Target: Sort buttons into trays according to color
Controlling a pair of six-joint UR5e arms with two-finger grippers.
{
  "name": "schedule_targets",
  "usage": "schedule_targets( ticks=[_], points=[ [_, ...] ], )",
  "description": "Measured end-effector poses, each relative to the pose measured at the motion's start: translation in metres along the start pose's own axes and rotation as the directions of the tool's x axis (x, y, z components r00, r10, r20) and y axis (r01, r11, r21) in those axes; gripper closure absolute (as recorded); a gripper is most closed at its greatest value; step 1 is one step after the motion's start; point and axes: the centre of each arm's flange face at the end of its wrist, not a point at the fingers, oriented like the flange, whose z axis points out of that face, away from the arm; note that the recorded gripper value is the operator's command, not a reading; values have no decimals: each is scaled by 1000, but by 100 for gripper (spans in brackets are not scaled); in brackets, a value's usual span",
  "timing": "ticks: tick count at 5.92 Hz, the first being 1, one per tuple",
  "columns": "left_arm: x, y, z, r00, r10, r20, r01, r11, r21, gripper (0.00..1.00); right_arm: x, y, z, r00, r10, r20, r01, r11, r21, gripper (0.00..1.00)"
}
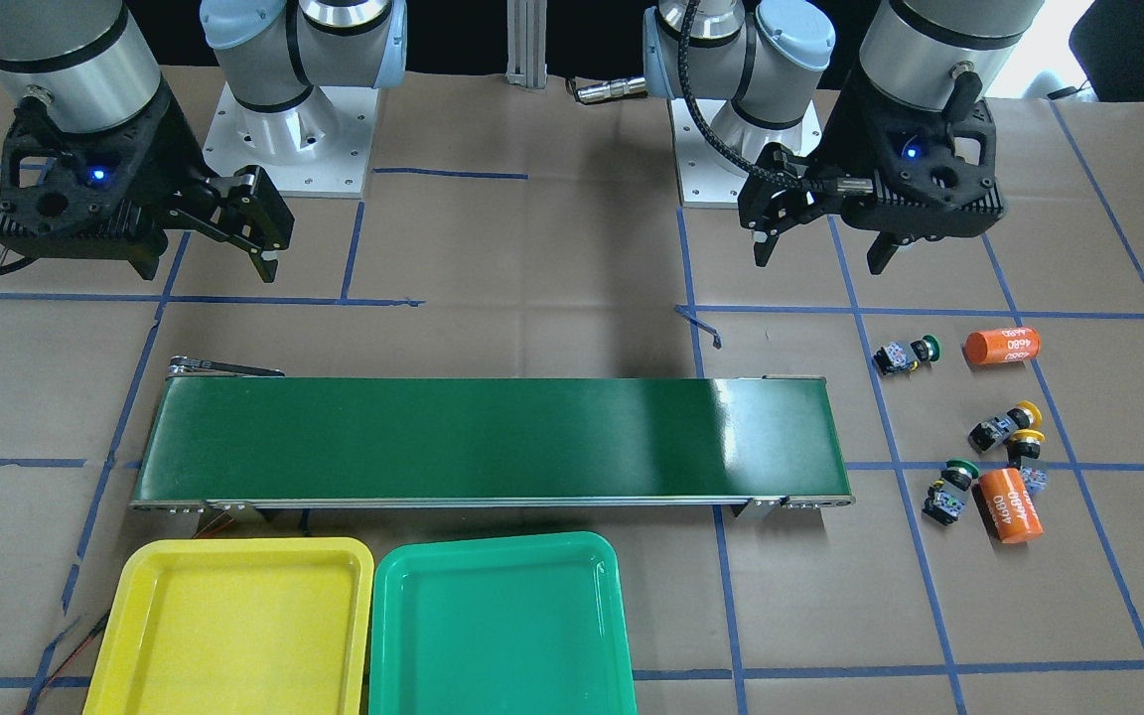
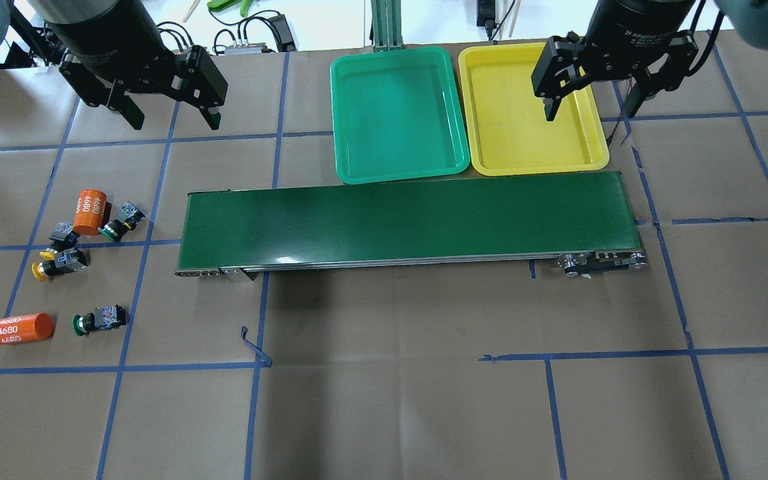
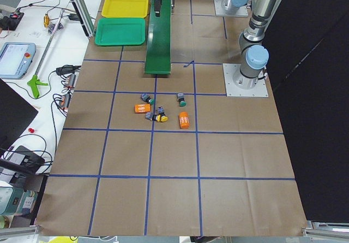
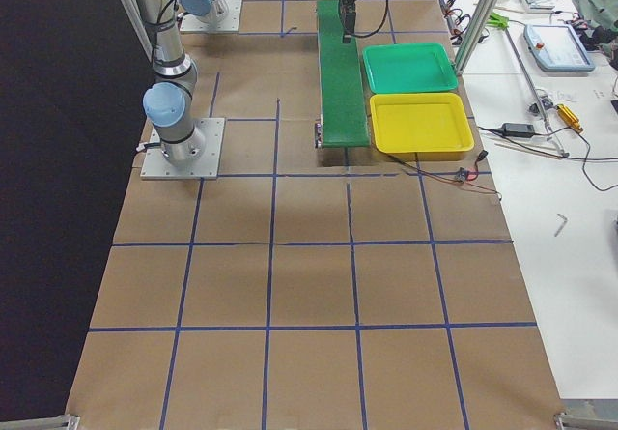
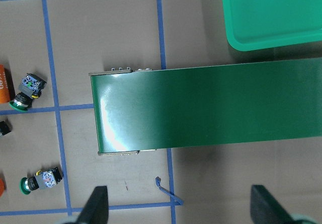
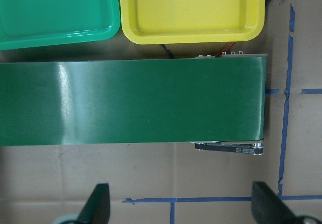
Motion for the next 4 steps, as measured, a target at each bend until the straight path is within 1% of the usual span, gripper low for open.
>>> schedule_targets(
  ticks=[4],
  points=[
    [-3, 0, 0, 1000, -3, 4, 3, 1000, 3, 1, 0, 0, 0, 1000, -1, 0, 1, 1000, 0, 0]
  ],
)
